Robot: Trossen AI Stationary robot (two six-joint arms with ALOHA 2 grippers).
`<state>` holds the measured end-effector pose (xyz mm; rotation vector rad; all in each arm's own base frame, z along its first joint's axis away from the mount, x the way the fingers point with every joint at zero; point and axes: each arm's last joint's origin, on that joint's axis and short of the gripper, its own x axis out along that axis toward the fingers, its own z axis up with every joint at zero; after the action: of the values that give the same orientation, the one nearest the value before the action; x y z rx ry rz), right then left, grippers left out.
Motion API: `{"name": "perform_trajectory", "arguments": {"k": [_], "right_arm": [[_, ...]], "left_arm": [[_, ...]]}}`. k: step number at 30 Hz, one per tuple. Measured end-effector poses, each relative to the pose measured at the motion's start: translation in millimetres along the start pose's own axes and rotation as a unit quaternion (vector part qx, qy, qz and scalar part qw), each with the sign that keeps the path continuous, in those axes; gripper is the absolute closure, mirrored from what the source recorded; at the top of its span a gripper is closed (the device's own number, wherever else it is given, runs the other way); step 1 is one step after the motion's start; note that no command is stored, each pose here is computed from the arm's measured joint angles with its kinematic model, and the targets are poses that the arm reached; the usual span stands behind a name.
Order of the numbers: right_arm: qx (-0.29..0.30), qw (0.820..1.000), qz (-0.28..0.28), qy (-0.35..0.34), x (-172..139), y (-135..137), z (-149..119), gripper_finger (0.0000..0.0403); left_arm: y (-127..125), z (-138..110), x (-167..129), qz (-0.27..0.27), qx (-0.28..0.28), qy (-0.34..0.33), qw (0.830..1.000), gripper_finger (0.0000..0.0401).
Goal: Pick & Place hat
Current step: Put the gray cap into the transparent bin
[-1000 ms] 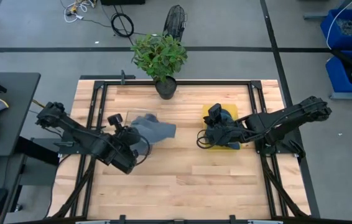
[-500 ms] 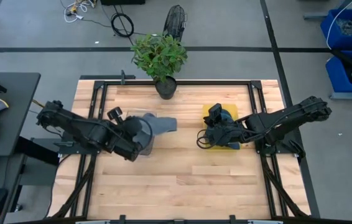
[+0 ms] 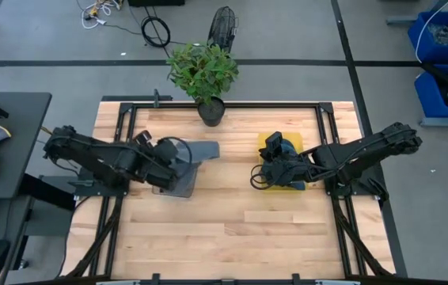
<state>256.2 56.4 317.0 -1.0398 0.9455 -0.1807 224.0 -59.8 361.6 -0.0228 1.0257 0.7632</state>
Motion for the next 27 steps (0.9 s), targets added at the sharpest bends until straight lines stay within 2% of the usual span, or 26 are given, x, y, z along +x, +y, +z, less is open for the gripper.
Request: {"name": "perform_trajectory", "arguments": {"k": [4,7,9,13,21,25,27], "right_arm": [[0.001,1.000,0.000,0.000,0.0,0.0,0.0,0.0324],[0.003,1.000,0.000,0.000,0.0,0.0,0.1,0.0324],[0.009,1.000,0.000,0.000,0.0,-0.1,0.1,0.0324],[0.012,1.000,0.000,0.000,0.0,-0.1,0.0,0.0324],[0.013,1.000,0.000,0.000,0.0,-0.1,0.1,0.0324],[0.012,1.000,0.000,0.000,0.0,-0.1,0.1,0.0324],[0.013,1.000,0.000,0.000,0.0,-0.1,0.1,0.0324]], "left_arm": [[11.8,-2.5,-3.5,-0.016,-0.031,0.005,0.999,0.0390],[17.4,-10.7,9.1,-0.016,-0.063,0.050,0.997,0.0390],[17.4,-21.7,23.0,-0.009,-0.062,0.091,0.994,0.0390],[13.5,-35.5,40.9,0.009,-0.043,0.132,0.990,0.0390],[9.7,-42.6,44.9,0.008,-0.059,0.152,0.987,0.0389],[-3.2,-56.1,62.1,-0.019,-0.071,0.187,0.980,0.0389],[-11.3,-61.4,73.6,-0.039,-0.082,0.183,0.979,0.0379]]}}
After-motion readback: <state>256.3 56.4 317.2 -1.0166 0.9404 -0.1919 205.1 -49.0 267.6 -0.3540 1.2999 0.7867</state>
